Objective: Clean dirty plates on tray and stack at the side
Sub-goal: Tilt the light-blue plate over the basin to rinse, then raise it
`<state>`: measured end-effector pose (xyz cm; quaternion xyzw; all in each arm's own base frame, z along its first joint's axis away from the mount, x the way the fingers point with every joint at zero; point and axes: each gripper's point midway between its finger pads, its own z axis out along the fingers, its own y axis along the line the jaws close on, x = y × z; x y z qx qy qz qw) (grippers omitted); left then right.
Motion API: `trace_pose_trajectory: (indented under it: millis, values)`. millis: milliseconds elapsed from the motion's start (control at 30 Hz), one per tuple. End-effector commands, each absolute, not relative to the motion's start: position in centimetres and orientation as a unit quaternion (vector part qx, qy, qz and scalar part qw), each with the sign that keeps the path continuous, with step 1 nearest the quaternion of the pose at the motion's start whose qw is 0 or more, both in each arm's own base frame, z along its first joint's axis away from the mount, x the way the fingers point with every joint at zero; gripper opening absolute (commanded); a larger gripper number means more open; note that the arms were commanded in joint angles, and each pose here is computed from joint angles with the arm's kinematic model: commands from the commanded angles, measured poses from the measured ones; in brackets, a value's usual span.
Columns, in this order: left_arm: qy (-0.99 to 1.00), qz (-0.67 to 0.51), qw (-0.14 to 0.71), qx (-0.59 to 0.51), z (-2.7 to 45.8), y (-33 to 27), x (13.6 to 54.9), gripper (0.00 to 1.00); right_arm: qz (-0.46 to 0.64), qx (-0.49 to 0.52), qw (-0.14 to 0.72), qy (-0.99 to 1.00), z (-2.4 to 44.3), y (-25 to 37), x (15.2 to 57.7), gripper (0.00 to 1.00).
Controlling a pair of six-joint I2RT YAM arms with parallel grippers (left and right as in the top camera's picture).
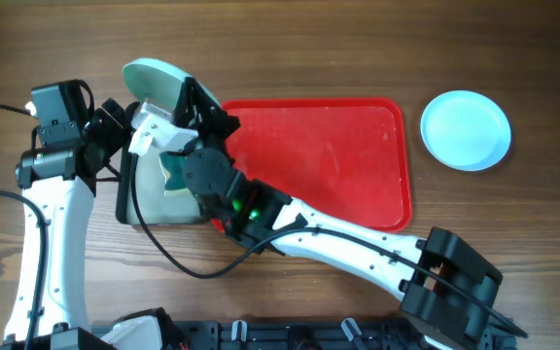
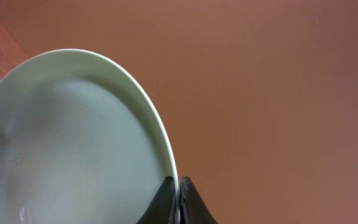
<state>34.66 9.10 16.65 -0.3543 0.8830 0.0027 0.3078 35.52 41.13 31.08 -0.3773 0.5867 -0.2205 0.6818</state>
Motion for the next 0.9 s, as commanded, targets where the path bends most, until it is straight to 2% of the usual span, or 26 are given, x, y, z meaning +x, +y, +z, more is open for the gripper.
trace_pose_trajectory:
  millis: [0,433,600,733,867]
  values:
    - [0.876,0.005,0.317,-0.363,17.3,9.5,34.9,1.00,-0.237,-0.377,0.680,0.583,31.3,41.0,35.7,0.04]
    - [0.876,0.004,0.317,-0.363,17.3,9.5,34.9,1.00,-0.217,-0.346,0.704,0.581,32.7,40.5,36.4,0.04]
    - [0.876,0.005,0.317,-0.363,17.3,9.5,34.9,1.00,-0.164,-0.259,0.713,0.631,32.3,37.9,39.1,0.04]
    - [0.876,0.005,0.317,-0.363,17.3,9.5,34.9,1.00,-0.076,-0.155,0.682,0.711,28.7,35.1,41.9,0.04]
    - [0.876,0.005,0.317,-0.363,17.3,9.5,34.9,1.00,0.038,-0.155,0.587,0.794,22.3,35.1,42.8,0.04]
